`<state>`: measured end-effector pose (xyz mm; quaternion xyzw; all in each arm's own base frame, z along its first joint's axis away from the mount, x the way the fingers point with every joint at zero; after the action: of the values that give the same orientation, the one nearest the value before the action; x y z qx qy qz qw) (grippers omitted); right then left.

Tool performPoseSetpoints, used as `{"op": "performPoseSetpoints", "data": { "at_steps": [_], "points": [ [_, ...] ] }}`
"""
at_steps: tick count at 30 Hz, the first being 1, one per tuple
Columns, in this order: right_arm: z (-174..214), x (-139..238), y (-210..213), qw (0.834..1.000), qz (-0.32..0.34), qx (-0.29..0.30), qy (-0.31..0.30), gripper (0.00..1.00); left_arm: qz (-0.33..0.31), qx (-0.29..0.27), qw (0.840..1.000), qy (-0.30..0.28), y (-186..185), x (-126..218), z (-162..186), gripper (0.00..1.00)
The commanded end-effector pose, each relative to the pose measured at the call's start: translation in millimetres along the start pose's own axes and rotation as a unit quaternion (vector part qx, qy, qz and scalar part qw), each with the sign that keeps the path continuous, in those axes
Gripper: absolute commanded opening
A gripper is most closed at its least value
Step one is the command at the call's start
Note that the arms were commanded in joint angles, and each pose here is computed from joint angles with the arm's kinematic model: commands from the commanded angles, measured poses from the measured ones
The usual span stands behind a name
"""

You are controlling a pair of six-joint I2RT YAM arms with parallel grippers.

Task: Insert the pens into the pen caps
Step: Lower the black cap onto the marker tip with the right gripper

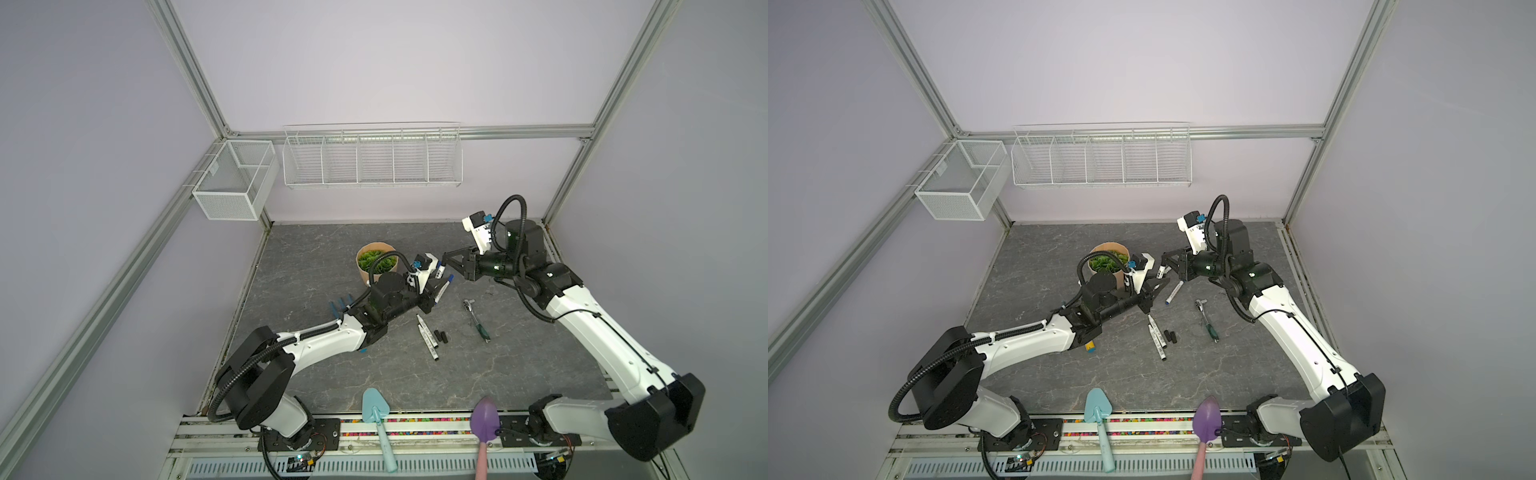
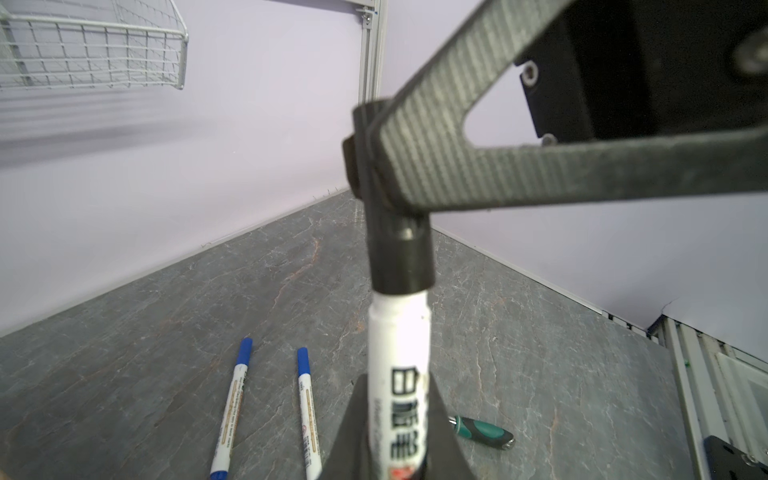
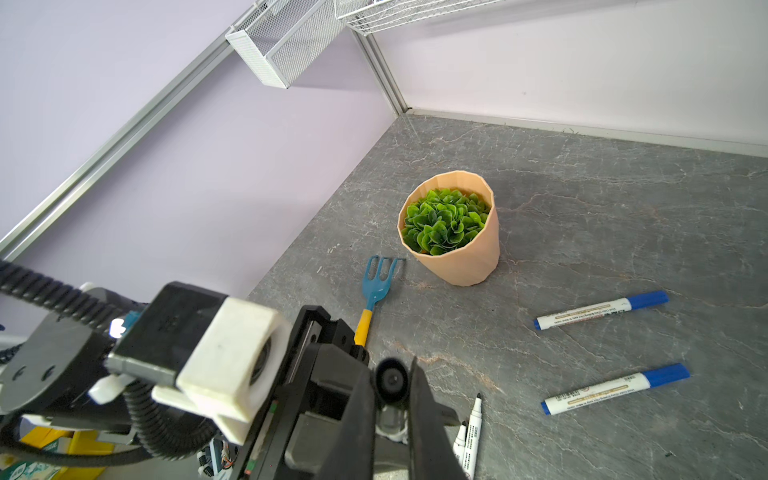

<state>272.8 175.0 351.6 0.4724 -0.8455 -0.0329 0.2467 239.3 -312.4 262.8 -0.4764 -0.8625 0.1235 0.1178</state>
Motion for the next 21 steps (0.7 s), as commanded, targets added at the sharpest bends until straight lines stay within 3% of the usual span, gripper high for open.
{"op": "performPoseSetpoints", "data": {
  "at_steps": [1,6,9,15,21],
  "points": [
    [40.3,-4.9,26.8,0.989,-0.093,-0.053,0.105,0.17,0.006,-0.035,0.988,-0.149,-13.6,11.2,-51.6,0.0],
    [24.4,10.6,27.1,0.996,-0.046,-0.023,0.07,0.42,0.009,-0.055,0.988,-0.142,-16.7,10.5,-40.8,0.0],
    [13.5,26.3,26.6,0.999,-0.003,-0.005,0.036,0.5,0.009,-0.066,0.989,-0.132,-18.4,10.7,-33.0,0.0],
    [-4.9,48.7,28.8,0.998,0.058,0.033,-0.013,0.54,0.011,-0.071,0.991,-0.112,-22.1,11.4,-17.0,0.0],
    [-25.7,39.3,26.8,0.997,0.051,0.047,-0.027,0.53,0.019,-0.066,0.993,-0.097,-29.2,11.2,-5.5,0.0]
  ]
}}
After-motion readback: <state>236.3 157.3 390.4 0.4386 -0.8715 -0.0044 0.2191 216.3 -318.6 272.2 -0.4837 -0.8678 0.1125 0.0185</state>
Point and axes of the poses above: each gripper's point midway between its finger pads, its own x axis back along the fingers, its own y axis along the line the jaws close on, z = x × y, the point moved 9 cm from there along x, back along the fingers, and after that the axes turned 13 degrees about x, right-handed, at the moved point
